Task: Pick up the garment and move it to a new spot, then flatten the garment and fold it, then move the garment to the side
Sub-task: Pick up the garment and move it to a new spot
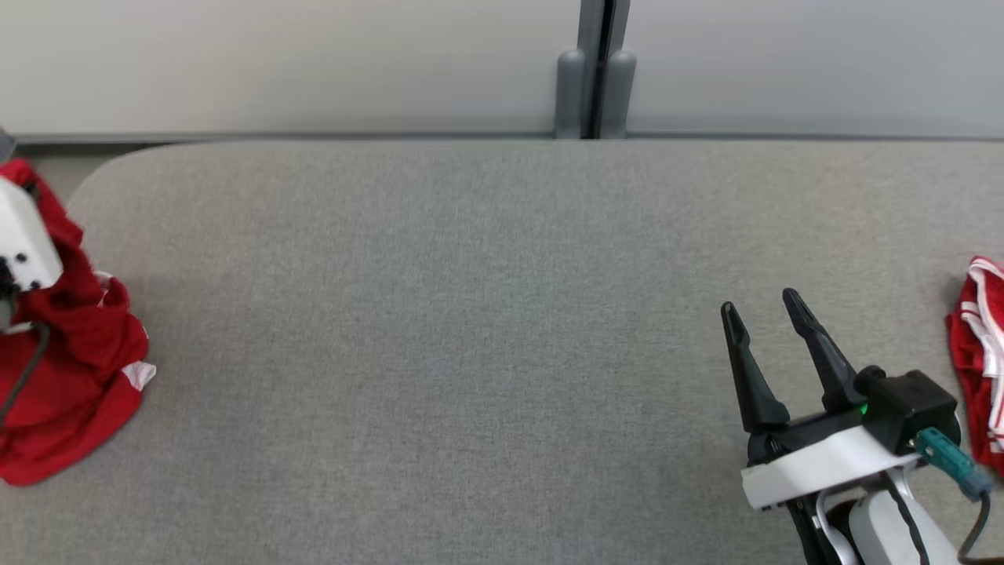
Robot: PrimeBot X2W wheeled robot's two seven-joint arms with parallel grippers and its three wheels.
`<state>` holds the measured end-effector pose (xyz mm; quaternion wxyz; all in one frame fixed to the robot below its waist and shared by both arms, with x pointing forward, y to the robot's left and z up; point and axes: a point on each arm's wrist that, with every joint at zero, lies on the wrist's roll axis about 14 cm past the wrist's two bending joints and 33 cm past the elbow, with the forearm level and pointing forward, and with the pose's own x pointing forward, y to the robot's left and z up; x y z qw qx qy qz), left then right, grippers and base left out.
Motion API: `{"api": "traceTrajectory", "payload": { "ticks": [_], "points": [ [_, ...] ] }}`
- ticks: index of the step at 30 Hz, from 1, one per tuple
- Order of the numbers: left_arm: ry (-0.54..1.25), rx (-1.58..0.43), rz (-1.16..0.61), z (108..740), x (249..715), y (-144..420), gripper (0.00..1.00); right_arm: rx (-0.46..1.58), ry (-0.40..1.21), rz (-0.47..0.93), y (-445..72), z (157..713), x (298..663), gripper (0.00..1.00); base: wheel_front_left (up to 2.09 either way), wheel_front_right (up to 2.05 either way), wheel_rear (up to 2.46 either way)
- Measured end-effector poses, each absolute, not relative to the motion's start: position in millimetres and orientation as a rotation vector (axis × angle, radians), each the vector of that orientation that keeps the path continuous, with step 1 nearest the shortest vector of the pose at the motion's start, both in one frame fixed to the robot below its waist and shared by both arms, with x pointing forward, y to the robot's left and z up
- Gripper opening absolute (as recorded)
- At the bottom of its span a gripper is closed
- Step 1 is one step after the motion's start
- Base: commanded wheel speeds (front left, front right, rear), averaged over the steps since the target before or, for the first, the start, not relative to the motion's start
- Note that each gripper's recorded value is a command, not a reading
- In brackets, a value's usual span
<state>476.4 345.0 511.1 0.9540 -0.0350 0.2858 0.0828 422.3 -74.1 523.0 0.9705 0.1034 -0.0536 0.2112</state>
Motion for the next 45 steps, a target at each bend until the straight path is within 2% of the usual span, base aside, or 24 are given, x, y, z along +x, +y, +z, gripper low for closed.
{"api": "traceTrajectory", "payload": {
  "ticks": [6, 10, 17, 22, 26, 31, 34, 37, 38, 39, 40, 45],
  "points": [
    [0.379, 0.060, -0.026, 585, 495, 280, 0.00, 0.213, -0.133, 0.382, -87, 534, 399, 1.00, 0.00, 0.00, 0.00],
    [0.258, 0.078, -0.202, 625, 497, 214, 0.00, 0.208, -0.164, 0.327, -106, 544, 386, 1.00, 0.00, 0.00, 0.00],
    [0.085, -0.018, -0.563, 682, 478, 79, 0.00, 0.189, -0.218, 0.206, -150, 558, 369, 1.00, 0.00, 0.00, 0.00],
    [0.029, -0.112, -0.719, 703, 459, 25, 0.00, 0.168, -0.228, 0.130, -178, 559, 361, 1.00, 0.00, 0.00, 0.00],
    [0.142, -0.179, -0.715, 658, 460, 24, 0.00, 0.165, -0.206, 0.110, -185, 551, 360, 1.00, 0.00, 0.00, 0.00],
    [0.366, -0.237, -0.587, 559, 464, 55, 0.00, 0.164, -0.173, 0.106, -185, 540, 363, 1.00, 0.00, 0.00, 0.00],
    [0.495, -0.188, -0.476, 497, 461, 88, 0.00, 0.160, -0.158, 0.109, -185, 536, 366, 1.00, 0.00, 0.00, 0.00],
    [0.537, -0.130, -0.373, 460, 460, 123, 0.00, 0.156, -0.156, 0.120, -183, 536, 370, 1.00, 0.00, 0.00, 0.00],
    [0.533, -0.130, -0.350, 453, 460, 130, 0.12, 0.155, -0.158, 0.124, -182, 537, 371, 1.00, 0.00, 0.00, 0.00],
    [0.536, -0.129, -0.337, 446, 458, 133, 0.48, 0.154, -0.159, 0.128, -181, 537, 371, 1.00, 0.00, 0.00, 0.00],
    [0.542, -0.124, -0.326, 439, 455, 137, 0.98, 0.153, -0.158, 0.132, -179, 537, 371, 1.00, 0.00, 0.00, 0.00],
    [0.524, -0.132, -0.302, 428, 448, 141, 1.00, 0.155, -0.151, 0.157, -172, 536, 371, 1.00, 0.00, 0.00, 0.00]
  ]
}}
